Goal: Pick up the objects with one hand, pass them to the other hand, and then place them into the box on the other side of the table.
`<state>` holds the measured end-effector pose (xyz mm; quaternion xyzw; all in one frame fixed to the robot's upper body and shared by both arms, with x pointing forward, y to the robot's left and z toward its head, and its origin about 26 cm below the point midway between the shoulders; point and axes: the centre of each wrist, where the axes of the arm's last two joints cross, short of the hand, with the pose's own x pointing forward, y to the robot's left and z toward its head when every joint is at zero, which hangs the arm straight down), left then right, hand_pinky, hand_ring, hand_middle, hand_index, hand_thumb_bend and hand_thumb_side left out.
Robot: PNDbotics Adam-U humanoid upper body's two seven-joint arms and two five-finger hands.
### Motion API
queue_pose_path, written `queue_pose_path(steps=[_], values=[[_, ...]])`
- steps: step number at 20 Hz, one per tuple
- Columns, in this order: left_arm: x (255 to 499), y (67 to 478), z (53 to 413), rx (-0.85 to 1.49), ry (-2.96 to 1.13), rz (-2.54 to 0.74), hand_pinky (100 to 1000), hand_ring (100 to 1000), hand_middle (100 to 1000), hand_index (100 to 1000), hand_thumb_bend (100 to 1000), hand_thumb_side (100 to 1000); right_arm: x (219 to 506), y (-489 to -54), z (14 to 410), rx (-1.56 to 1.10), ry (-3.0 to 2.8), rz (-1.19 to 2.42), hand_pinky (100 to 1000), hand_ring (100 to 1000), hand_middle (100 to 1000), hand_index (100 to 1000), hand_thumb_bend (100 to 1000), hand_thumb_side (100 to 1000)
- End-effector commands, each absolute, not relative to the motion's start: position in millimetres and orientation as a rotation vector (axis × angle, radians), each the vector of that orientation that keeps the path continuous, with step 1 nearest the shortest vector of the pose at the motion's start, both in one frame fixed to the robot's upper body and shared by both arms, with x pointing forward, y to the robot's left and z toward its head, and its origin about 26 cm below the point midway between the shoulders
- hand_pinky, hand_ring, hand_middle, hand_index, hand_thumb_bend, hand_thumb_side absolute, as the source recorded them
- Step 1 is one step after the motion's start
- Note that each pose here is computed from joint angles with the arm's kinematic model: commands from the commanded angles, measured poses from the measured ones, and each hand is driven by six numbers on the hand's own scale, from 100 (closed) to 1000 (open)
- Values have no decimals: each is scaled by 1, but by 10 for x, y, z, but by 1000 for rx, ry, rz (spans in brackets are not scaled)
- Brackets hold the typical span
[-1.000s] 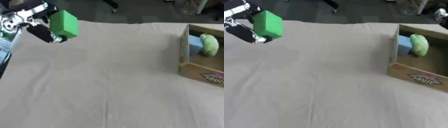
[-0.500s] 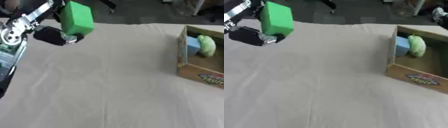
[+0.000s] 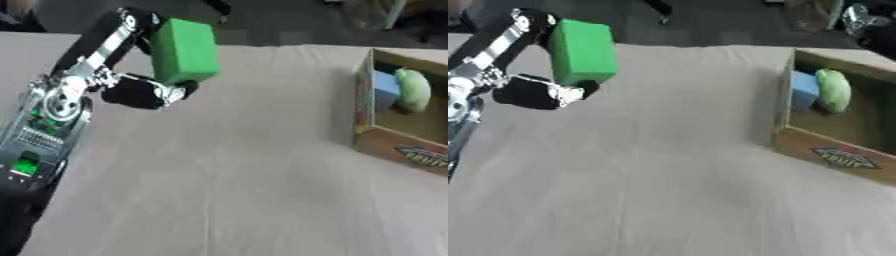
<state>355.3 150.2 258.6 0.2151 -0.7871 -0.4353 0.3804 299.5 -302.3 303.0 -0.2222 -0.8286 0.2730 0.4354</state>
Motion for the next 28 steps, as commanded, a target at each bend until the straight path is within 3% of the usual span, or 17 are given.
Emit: queue_pose_path(steps=[1,2,4,5,6,17,23,28], values=[[3576,1425,2535,585,-2056,-1106,651,626,532,518,100,100,2956,-2881,3177,-588,-2112,851,954,964,846,928,218,381],[3583,1398,2496,581,-2068,-1103,651,625,531,518,100,122,2963,-2820,3198,-584,-2126,900,952,962,845,925,100,373],[3589,1349,2432,570,-2098,-1097,651,625,528,518,100,127,2974,-2695,3236,-574,-2153,996,945,957,843,918,125,373],[3592,1329,2402,563,-2113,-1092,649,622,525,517,100,140,2979,-2636,3240,-567,-2161,1045,940,953,838,913,253,360],[3594,1304,2371,545,-2129,-1083,647,620,521,516,100,167,2983,-2576,3250,-562,-2170,1094,937,951,840,910,158,376],[3743,1182,1934,349,-2169,-912,629,597,514,512,100,320,2978,-2128,3384,-523,-2108,1638,913,935,831,889,221,382],[3757,1159,1834,312,-2162,-897,631,597,514,511,100,317,2955,-1952,3448,-519,-2056,1805,906,925,826,880,271,360],[3749,1139,1795,350,-2167,-947,626,600,514,510,100,257,2931,-1776,3465,-511,-2003,1928,901,919,825,875,307,340]])
